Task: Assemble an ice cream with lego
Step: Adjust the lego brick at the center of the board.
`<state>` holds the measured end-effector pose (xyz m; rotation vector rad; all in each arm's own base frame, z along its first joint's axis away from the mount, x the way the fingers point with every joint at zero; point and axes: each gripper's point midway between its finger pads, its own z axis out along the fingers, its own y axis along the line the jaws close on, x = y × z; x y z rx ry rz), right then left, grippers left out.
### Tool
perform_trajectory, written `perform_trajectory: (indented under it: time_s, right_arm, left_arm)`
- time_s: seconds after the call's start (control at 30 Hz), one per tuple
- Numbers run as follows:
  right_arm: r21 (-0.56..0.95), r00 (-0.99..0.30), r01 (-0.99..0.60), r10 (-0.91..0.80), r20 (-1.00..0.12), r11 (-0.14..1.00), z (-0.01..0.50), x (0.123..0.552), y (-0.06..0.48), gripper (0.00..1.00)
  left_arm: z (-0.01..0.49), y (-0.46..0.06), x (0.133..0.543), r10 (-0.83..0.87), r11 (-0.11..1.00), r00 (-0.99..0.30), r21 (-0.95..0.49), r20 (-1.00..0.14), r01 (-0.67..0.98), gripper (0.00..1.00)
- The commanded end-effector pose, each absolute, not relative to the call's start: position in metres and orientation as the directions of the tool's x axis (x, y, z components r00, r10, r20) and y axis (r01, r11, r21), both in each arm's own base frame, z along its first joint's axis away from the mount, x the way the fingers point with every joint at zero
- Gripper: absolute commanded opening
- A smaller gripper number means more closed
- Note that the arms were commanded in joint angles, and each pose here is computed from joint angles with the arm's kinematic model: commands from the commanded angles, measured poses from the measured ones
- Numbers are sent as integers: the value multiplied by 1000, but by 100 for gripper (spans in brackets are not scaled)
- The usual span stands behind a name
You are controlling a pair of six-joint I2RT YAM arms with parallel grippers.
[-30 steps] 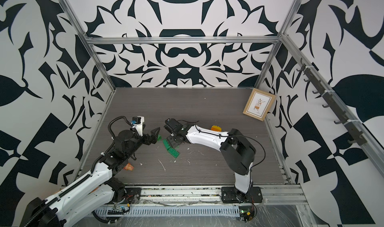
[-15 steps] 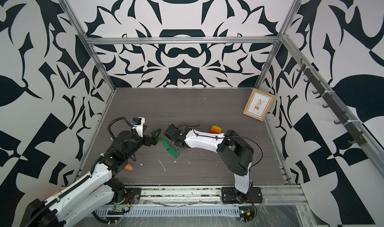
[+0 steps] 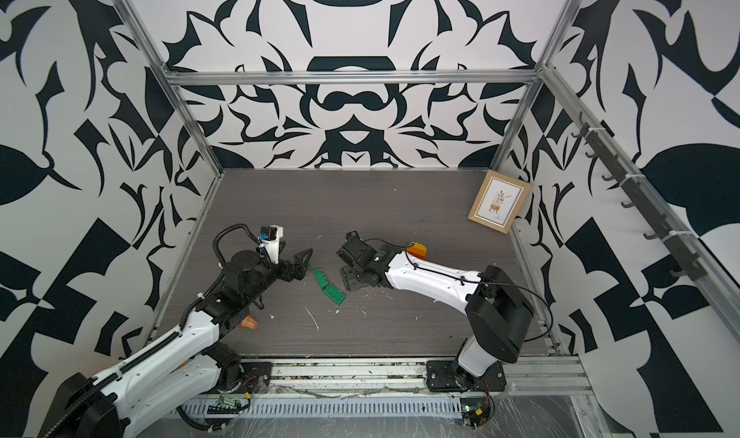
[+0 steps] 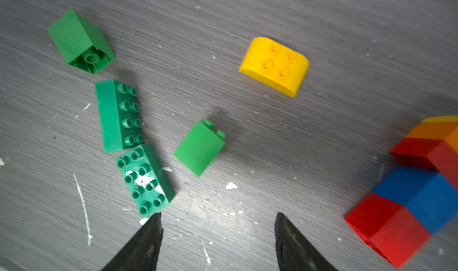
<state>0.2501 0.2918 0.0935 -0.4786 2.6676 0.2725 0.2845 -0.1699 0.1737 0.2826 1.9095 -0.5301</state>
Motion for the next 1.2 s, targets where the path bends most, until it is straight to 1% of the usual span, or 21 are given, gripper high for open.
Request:
perform_trajectory:
  time_s: [0.0, 0.2, 0.43, 0.6, 0.7, 0.8, 1.0, 1.17]
  right_arm:
    - [158, -883, -333, -248, -398, 930, 93, 252, 307, 73]
    - [168, -919, -282, -216, -329, 944, 73, 258, 320, 73]
    - [177, -928, -259, -194, -318, 949, 61, 274, 327, 69]
    - [172, -923, -278, -214, -319, 945, 61, 290, 335, 61]
    - [156, -924, -290, -234, -303, 944, 57, 299, 334, 50]
    - [120, -924, -302, -259, -283, 946, 53, 304, 329, 46]
    - [50, -907, -349, -323, -271, 936, 56, 305, 321, 51]
    - [44, -899, -379, -357, -255, 924, 55, 300, 319, 51]
  left_arm:
    - [179, -177, 285, -50, 855, -375, -234, -926, 463, 99]
    - [175, -180, 285, -43, 848, -385, -237, -922, 473, 99]
    - [169, -185, 286, -36, 839, -404, -247, -914, 485, 99]
    - [168, -185, 287, -31, 840, -404, -243, -914, 485, 99]
    - [171, -184, 286, -33, 841, -399, -241, -917, 485, 99]
    - [175, -183, 284, -35, 841, -385, -235, -922, 487, 99]
    - [177, -181, 283, -36, 841, -375, -230, -927, 489, 99]
    - [176, -184, 283, -32, 835, -383, -235, -923, 498, 99]
